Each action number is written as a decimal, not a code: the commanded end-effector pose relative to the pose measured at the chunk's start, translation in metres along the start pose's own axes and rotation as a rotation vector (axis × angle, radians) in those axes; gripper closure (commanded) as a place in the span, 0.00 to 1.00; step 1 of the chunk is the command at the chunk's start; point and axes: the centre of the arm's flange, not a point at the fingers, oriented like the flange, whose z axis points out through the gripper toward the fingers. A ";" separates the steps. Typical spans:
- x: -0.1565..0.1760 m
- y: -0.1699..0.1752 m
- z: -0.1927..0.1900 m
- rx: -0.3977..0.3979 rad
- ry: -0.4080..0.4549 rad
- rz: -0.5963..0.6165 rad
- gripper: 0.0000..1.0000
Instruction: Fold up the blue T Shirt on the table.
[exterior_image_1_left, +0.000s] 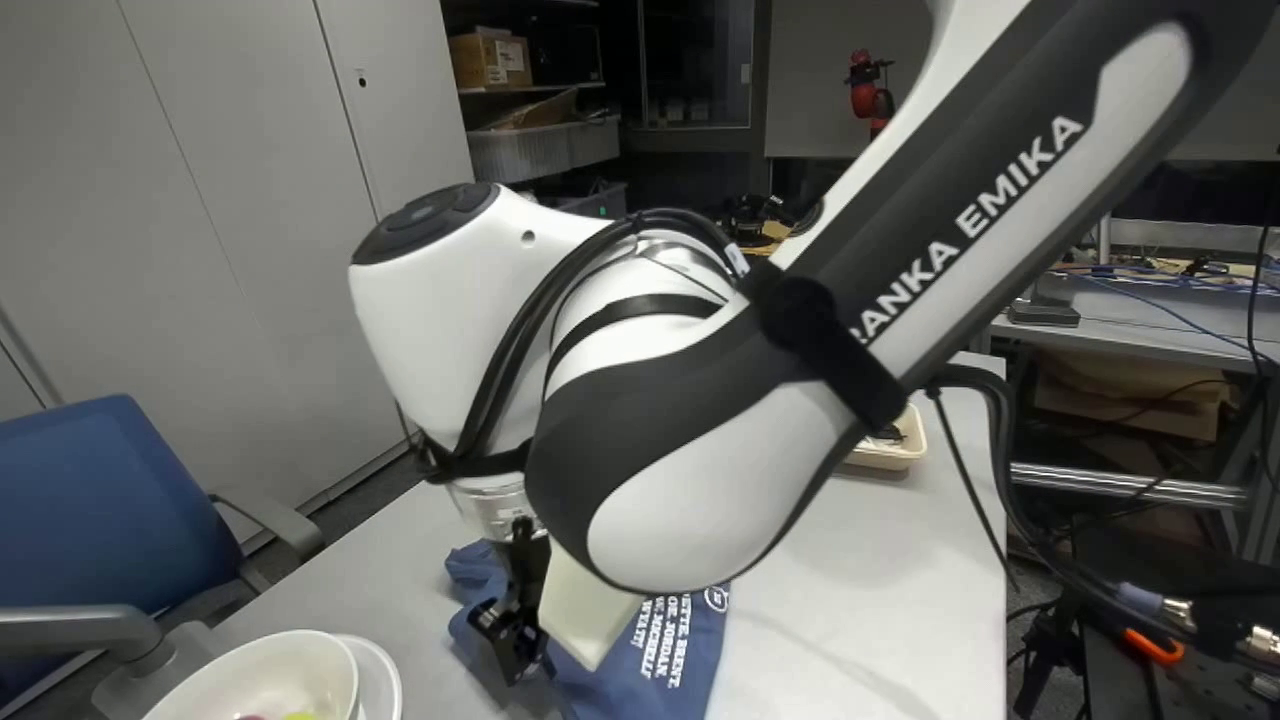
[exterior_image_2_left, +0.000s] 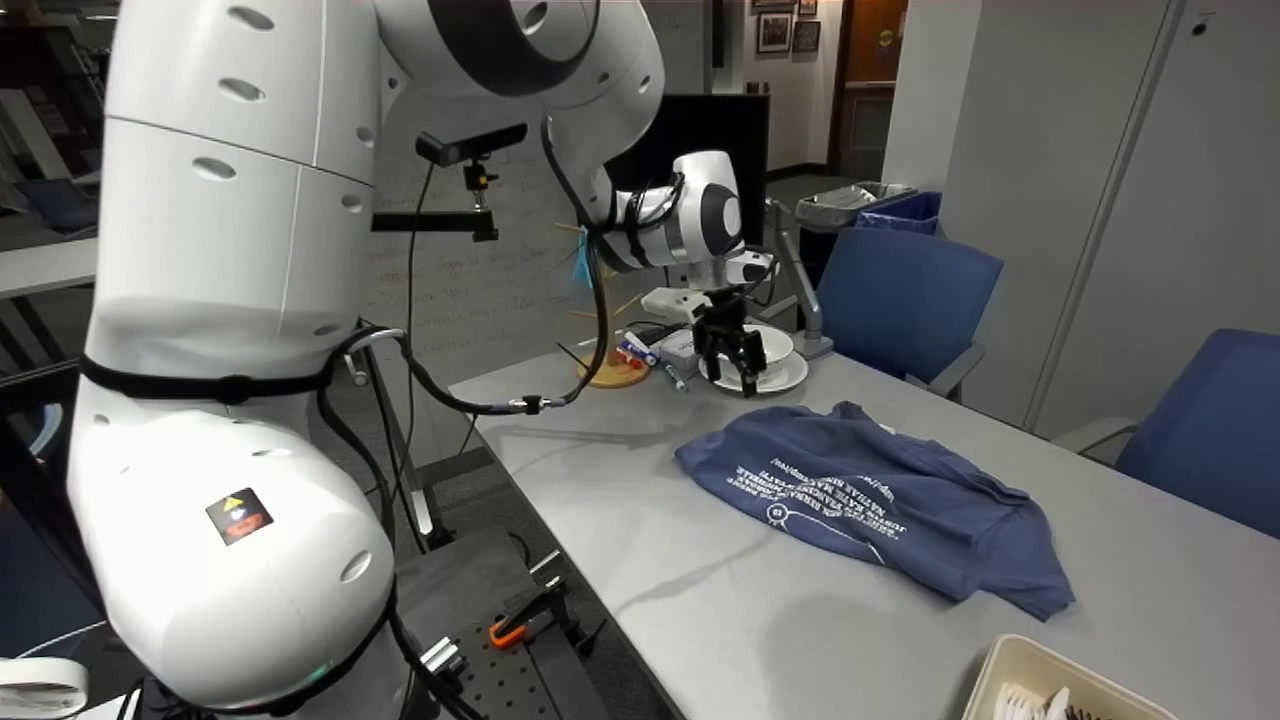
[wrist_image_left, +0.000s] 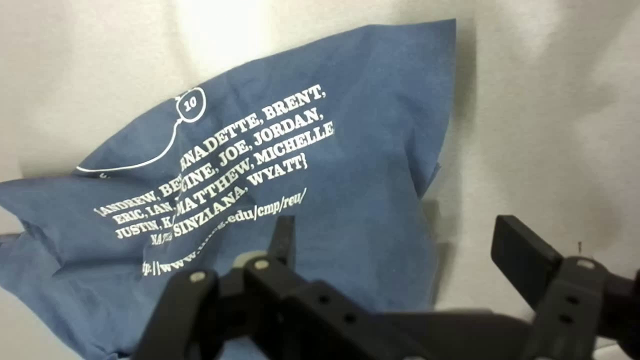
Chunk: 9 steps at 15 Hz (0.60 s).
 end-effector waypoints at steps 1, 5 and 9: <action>0.004 0.014 0.024 0.042 -0.049 0.000 0.00; 0.020 0.015 0.056 -0.017 -0.069 0.023 0.00; 0.035 0.003 0.074 -0.044 -0.070 0.015 0.00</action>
